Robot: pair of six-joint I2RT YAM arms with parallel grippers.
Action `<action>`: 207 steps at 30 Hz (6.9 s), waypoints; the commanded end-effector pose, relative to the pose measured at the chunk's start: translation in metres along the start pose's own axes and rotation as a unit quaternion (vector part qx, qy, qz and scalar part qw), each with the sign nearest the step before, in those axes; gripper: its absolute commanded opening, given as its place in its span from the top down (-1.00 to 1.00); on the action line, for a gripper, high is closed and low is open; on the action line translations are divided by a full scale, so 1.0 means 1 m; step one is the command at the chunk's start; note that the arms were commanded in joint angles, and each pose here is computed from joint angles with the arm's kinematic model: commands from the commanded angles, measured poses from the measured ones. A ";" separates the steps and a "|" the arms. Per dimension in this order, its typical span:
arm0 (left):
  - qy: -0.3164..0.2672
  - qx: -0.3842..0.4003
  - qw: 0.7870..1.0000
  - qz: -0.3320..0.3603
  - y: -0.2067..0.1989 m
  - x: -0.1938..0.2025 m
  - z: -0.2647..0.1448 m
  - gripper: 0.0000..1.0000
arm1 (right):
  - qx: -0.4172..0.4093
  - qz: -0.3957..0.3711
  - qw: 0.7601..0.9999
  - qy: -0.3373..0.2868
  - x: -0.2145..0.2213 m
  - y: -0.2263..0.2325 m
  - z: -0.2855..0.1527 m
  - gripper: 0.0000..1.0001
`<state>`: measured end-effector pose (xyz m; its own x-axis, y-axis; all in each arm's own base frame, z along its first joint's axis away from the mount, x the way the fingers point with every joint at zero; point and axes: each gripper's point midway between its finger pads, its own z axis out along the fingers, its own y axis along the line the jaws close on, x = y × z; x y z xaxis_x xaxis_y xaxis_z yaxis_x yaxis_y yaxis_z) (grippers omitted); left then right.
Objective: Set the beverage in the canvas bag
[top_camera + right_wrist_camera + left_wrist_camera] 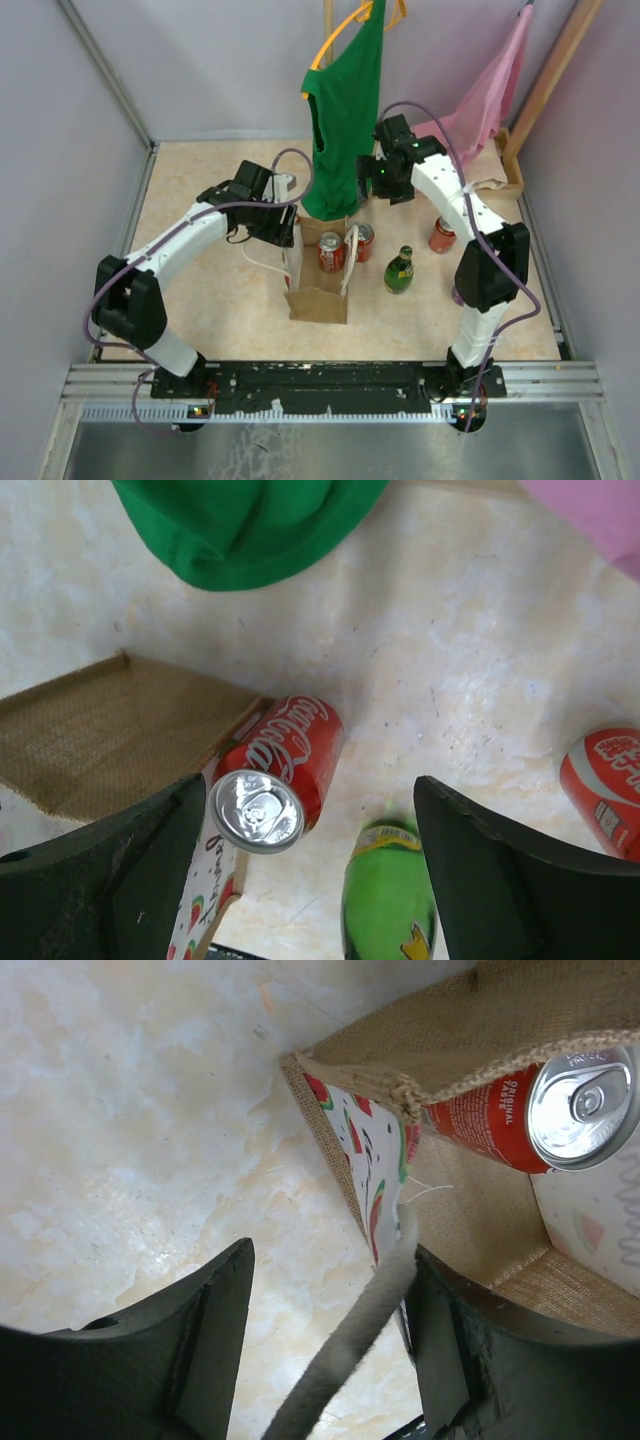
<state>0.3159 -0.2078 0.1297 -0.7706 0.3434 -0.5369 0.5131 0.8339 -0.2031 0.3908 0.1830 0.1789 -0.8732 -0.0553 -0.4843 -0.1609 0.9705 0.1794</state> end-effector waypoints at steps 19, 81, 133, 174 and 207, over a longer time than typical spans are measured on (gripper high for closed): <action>-0.030 -0.001 1.000 0.006 0.006 -0.016 -0.015 -0.32 | -0.018 -0.012 0.997 0.080 0.057 0.041 0.008 -0.78; -0.034 -0.018 0.999 -0.027 0.025 -0.034 -0.006 -0.22 | -0.130 -0.019 0.977 -0.165 -0.088 0.113 -0.140 0.84; -0.039 0.053 0.987 -0.145 0.014 -0.040 -0.013 0.00 | -0.229 -0.080 0.962 -0.125 0.000 0.197 -0.117 1.00; -0.123 0.135 0.960 -0.213 0.025 -0.081 -0.055 -0.21 | -0.220 -0.133 0.964 -0.067 0.039 0.215 -0.050 1.00; -0.108 0.138 0.959 -0.222 0.030 -0.070 -0.047 -0.18 | -0.161 -0.249 0.951 -0.088 0.062 0.207 0.012 1.00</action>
<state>0.3676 -0.1858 0.1928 -0.8630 -0.1382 -0.4859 0.2378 0.7374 -0.6322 0.2904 0.3703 0.1395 -0.6637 -0.4706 -0.5814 -0.6600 0.7342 0.1592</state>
